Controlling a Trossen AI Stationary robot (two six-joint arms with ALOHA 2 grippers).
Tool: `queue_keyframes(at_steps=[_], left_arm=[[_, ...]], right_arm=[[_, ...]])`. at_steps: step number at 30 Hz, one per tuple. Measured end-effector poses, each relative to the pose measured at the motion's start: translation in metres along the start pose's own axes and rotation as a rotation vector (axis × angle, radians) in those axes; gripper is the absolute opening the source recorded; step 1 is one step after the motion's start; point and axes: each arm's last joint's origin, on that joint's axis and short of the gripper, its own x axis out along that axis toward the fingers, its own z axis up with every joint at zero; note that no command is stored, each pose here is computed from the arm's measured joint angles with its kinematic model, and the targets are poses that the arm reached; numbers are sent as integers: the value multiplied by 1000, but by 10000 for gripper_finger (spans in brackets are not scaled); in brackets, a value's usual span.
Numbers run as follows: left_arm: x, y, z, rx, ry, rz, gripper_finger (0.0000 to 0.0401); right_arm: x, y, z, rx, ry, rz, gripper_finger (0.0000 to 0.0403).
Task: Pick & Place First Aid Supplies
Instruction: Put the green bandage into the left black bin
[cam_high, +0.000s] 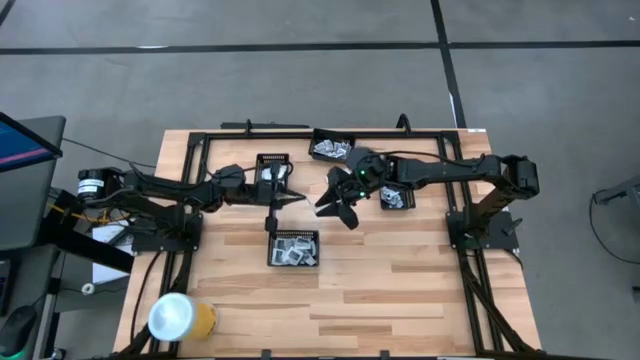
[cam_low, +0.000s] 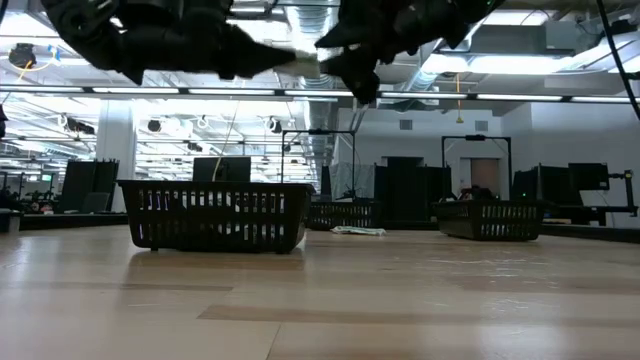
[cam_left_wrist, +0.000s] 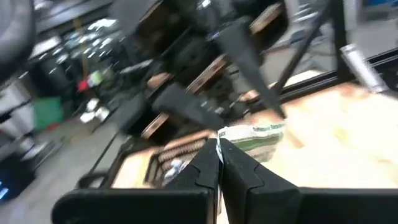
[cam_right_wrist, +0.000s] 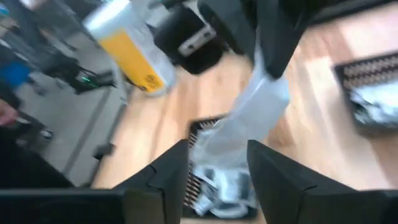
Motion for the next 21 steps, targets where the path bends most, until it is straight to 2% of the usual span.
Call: queue_keyframes(at_steps=[2, 5, 9, 12, 14, 21], left_arm=[[-3, 1, -6, -21, 45, 61, 7], [-7, 4, -16, -48, 131, 212, 7], [-16, 6, -29, -59, 270, 482, 7], [-23, 8, -36, -145, 334, 700, 7], [-27, 8, -40, -216, 342, 807, 7], [-34, 5, -52, -467, 325, 965, 7]], right_arm=[[0, -2, -4, -5, 29, -49, 167], [-1, -5, -7, 8, 51, -125, 181], [-3, -11, -9, 19, 62, -225, 192], [-5, -16, -9, 27, 61, -279, 193], [-6, -19, -9, 31, 59, -291, 191], [-8, -23, -8, 39, 55, -303, 174]])
